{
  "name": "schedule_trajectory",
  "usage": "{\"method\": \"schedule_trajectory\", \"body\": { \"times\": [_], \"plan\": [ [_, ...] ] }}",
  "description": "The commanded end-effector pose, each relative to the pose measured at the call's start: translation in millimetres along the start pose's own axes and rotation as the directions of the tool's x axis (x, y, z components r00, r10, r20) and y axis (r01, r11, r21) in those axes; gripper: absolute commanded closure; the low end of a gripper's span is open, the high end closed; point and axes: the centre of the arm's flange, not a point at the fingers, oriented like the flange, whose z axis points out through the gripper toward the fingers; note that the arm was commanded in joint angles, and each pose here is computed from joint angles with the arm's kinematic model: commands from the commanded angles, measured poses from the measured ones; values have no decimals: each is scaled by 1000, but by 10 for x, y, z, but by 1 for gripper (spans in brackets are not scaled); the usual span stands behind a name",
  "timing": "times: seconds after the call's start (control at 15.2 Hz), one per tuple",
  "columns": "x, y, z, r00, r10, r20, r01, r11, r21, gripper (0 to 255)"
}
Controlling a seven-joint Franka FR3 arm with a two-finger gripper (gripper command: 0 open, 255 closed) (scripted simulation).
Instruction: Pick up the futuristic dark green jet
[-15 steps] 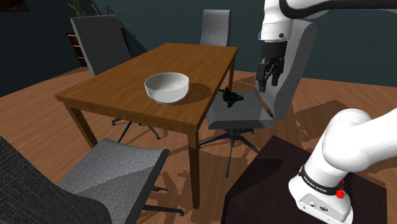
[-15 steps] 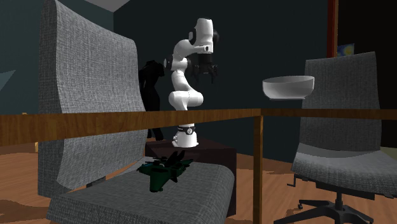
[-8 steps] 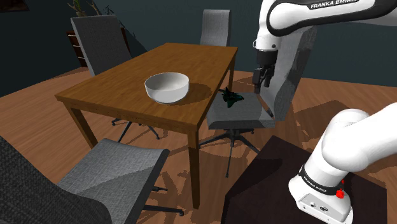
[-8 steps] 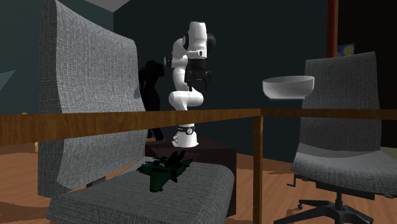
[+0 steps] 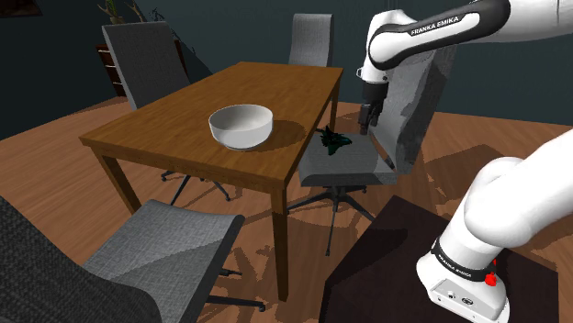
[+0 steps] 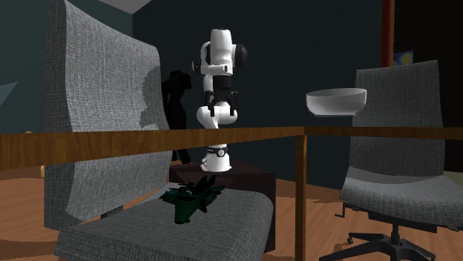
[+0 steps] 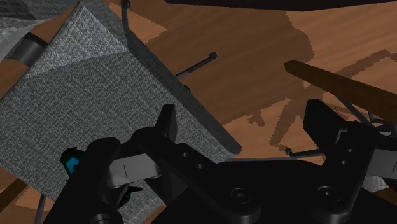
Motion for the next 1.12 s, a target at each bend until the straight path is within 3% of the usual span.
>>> {"method": "schedule_trajectory", "body": {
  "times": [0.0,0.53,1.06],
  "plan": [
    [137,182,94,1000,-27,-12,27,1000,-8,0],
    [742,878,465,990,-129,-53,128,991,-34,0],
    [1429,1516,793,969,-231,-90,225,972,-63,0]
  ]
}}
